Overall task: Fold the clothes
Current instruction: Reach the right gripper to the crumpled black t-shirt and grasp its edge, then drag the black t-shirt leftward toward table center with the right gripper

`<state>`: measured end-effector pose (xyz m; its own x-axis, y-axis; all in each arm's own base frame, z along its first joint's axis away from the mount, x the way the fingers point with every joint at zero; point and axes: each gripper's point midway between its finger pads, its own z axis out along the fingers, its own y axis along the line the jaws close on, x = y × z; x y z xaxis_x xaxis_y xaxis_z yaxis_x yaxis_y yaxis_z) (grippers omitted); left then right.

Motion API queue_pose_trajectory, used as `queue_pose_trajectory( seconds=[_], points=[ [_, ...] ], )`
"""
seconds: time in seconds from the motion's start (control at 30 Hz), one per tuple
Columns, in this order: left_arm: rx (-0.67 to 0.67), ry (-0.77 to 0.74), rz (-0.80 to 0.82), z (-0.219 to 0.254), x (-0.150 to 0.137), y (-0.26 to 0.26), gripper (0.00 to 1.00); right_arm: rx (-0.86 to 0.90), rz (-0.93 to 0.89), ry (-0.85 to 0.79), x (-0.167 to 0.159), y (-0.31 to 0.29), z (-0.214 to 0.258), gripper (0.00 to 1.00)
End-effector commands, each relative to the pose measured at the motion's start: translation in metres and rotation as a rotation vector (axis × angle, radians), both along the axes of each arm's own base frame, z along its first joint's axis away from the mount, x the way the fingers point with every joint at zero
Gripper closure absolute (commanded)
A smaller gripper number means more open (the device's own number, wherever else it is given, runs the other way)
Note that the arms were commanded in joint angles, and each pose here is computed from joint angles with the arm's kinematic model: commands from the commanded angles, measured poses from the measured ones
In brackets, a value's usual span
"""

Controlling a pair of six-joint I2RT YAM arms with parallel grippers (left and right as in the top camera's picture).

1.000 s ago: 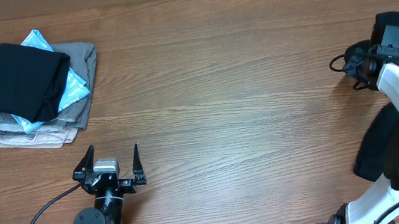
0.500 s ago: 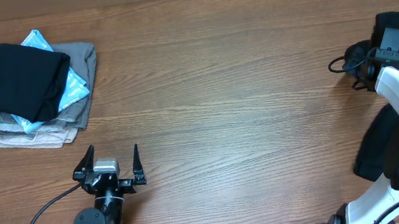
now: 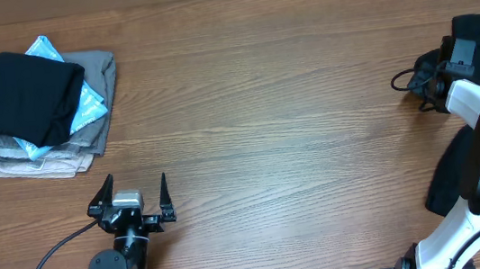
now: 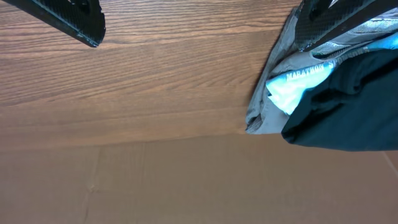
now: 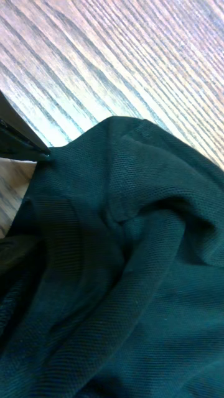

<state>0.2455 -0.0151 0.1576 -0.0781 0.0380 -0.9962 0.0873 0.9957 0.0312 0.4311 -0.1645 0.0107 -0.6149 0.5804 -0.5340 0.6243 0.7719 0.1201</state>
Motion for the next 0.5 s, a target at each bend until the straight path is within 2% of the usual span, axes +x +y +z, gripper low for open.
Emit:
queue_pose_trajectory(
  seconds=[0.0, 0.07, 0.23, 0.47],
  points=[
    [0.027, -0.011, -0.001, 0.0000, -0.0001, -0.0003, 0.00, -0.004, -0.004, -0.006, 0.0003, -0.0010, 0.0007, 0.58],
    [0.027, -0.010, -0.001, -0.0001, -0.0001, -0.0003, 0.00, -0.004, -0.003, -0.008, 0.0008, -0.0011, 0.0011, 0.65],
    [0.027, -0.011, -0.001, 0.0000, -0.0001, -0.0003, 0.00, -0.006, -0.004, -0.012, 0.0016, -0.0015, 0.0016, 0.95],
    [0.027, -0.010, -0.001, -0.0001, -0.0001, -0.0003, 0.00, -0.010, 0.005, -0.025, 0.0068, 0.0008, 0.0101, 0.96]
  ],
)
